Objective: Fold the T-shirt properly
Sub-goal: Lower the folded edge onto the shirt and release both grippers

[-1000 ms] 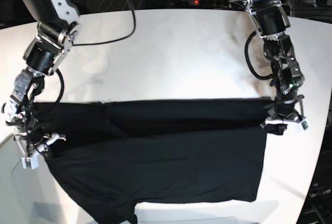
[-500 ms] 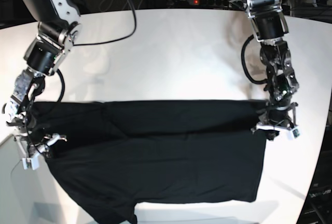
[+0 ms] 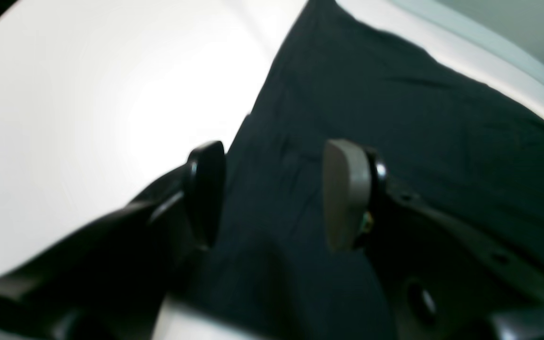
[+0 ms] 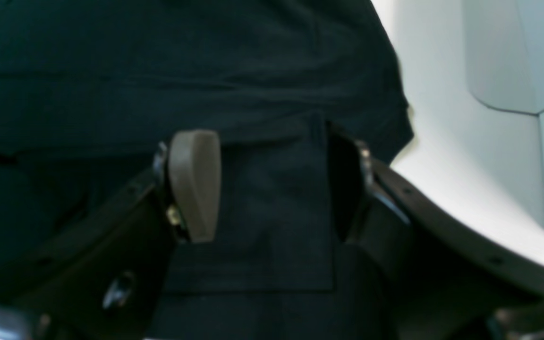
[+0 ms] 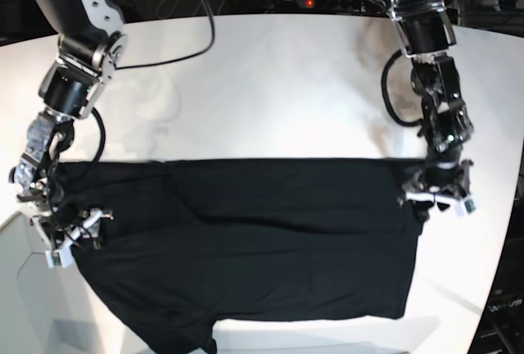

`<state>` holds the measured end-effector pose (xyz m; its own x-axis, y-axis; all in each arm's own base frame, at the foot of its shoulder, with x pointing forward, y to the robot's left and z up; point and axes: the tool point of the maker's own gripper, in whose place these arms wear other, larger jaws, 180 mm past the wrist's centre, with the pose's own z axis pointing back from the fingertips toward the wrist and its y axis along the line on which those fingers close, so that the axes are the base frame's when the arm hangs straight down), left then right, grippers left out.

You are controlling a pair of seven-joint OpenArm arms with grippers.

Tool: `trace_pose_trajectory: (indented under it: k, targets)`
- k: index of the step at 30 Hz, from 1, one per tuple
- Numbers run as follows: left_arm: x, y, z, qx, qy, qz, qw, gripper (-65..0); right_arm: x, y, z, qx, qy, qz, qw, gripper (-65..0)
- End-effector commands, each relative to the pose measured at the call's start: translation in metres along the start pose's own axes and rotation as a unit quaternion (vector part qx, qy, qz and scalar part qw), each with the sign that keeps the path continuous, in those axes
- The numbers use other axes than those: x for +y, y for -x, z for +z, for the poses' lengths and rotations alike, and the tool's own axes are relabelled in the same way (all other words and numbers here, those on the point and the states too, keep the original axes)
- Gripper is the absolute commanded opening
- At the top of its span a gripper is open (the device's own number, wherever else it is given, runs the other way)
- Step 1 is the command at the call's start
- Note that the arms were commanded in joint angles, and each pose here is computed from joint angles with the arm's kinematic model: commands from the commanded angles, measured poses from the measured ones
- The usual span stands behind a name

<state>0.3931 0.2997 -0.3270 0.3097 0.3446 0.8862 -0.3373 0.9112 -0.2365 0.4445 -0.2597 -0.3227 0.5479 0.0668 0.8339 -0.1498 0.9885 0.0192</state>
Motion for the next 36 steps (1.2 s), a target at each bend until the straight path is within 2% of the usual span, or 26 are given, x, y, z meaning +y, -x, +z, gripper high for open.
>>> trace_pose_trajectory:
  k: [1, 5, 10, 21, 24, 27, 30, 36]
  targets:
    - [0.011, -0.014, 0.002, -0.021, -0.011, 0.001, 1.0, -32.6, -0.013, -0.02, 0.009, -0.029, 0.011, 0.011, 0.9995, -28.0]
    - [0.037, 0.002, 0.01, -0.008, -0.039, 0.015, 0.999, -32.6, -0.017, -0.007, 0.02, -0.022, 0.023, 0.025, 0.9992, -28.0]
    - [0.054, 0.035, 0.004, 0.035, -0.057, 0.024, 0.997, -32.6, -0.017, 0.011, 0.034, -0.013, 0.034, 0.042, 0.9985, -28.0]
    - [0.059, 0.059, -0.001, 0.067, -0.066, 0.032, 0.995, -33.2, -0.064, 0.036, 0.063, -0.014, 0.094, -0.015, 0.9954, -27.8]
    - [0.063, 0.07, -0.002, 0.081, -0.07, 0.038, 0.993, -41.2, -0.074, 0.049, 0.064, 0.0, 0.099, -0.029, 0.9947, -27.8]
    - [0.067, 0.078, -0.002, 0.091, -0.075, 0.041, 0.992, -54.7, -0.074, 0.072, 0.058, 0.026, 0.09, -0.047, 0.9946, -27.8]
    - [0.067, 0.079, -0.002, 0.093, -0.075, 0.041, 0.992, -65.0, -0.072, 0.091, 0.058, 0.044, 0.084, -0.055, 0.9939, -27.8]
    - [0.067, 0.079, -0.002, 0.093, -0.075, 0.041, 0.992, -64.9, -0.067, 0.1, 0.054, 0.054, 0.077, -0.061, 0.9936, -27.8]
